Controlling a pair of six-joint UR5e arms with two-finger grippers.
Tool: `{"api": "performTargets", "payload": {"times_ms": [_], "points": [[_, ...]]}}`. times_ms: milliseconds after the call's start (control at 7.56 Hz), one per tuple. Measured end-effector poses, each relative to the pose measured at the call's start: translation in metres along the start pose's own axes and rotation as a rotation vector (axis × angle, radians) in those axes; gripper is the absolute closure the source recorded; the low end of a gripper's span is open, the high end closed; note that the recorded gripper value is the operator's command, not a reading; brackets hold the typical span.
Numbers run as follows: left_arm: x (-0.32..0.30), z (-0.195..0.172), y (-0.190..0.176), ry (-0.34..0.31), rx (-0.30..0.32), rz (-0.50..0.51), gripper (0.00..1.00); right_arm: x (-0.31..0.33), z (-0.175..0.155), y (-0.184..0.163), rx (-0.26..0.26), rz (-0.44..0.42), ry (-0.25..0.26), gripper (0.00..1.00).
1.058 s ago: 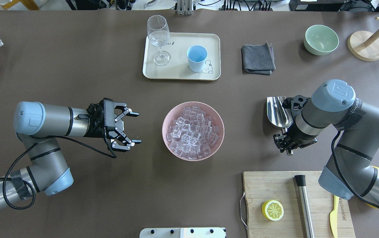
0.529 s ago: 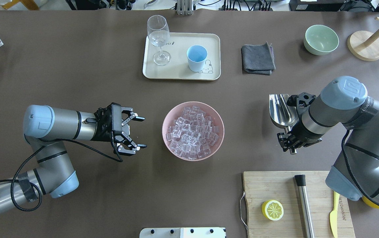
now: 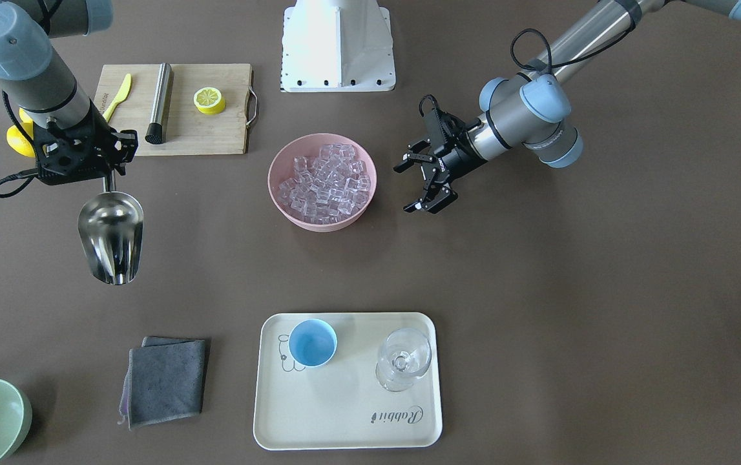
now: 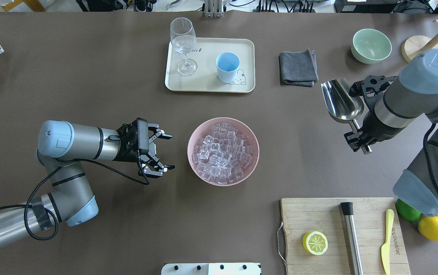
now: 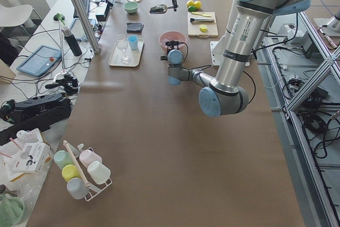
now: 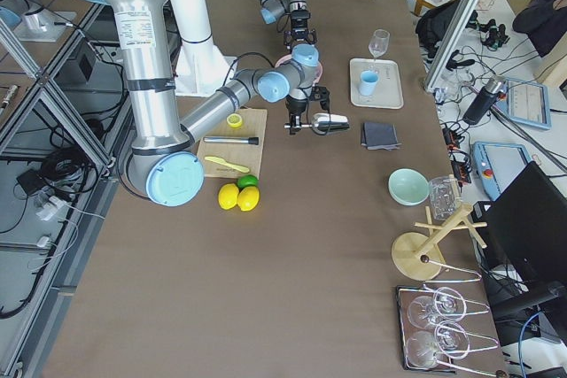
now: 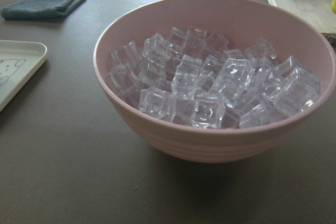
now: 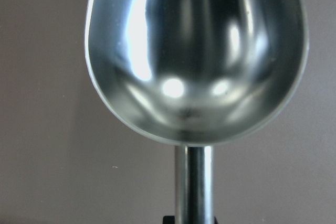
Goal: Put ice in cup with scoop
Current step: 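Lift the metal scoop off the table with the right gripper, then swing the scoop over the pink bowl and lower it into the ice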
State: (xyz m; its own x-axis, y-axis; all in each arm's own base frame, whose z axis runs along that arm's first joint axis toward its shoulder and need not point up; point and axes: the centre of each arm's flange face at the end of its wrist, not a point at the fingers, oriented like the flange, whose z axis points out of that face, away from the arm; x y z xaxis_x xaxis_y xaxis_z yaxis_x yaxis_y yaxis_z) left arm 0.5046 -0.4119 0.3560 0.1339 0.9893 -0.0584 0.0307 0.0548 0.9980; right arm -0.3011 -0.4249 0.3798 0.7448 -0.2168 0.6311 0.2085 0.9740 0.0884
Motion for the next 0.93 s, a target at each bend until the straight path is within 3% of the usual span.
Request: {"api": "performTargets", "payload": {"times_ms": [264, 529, 925], "points": [[0.000, 0.001, -0.001, 0.000, 0.003, 0.000, 0.02, -0.012, -0.033, -0.001, -0.037, -0.122, 0.053, 1.00], [0.000, 0.001, -0.004, 0.001, 0.014, 0.004, 0.02, -0.021, -0.041, 0.003, -0.115, -0.310, 0.027, 1.00], [-0.001, 0.007, -0.002, 0.004, 0.030, 0.010, 0.02, -0.044, -0.079, 0.028, -0.198, -0.478, 0.020, 1.00]]}}
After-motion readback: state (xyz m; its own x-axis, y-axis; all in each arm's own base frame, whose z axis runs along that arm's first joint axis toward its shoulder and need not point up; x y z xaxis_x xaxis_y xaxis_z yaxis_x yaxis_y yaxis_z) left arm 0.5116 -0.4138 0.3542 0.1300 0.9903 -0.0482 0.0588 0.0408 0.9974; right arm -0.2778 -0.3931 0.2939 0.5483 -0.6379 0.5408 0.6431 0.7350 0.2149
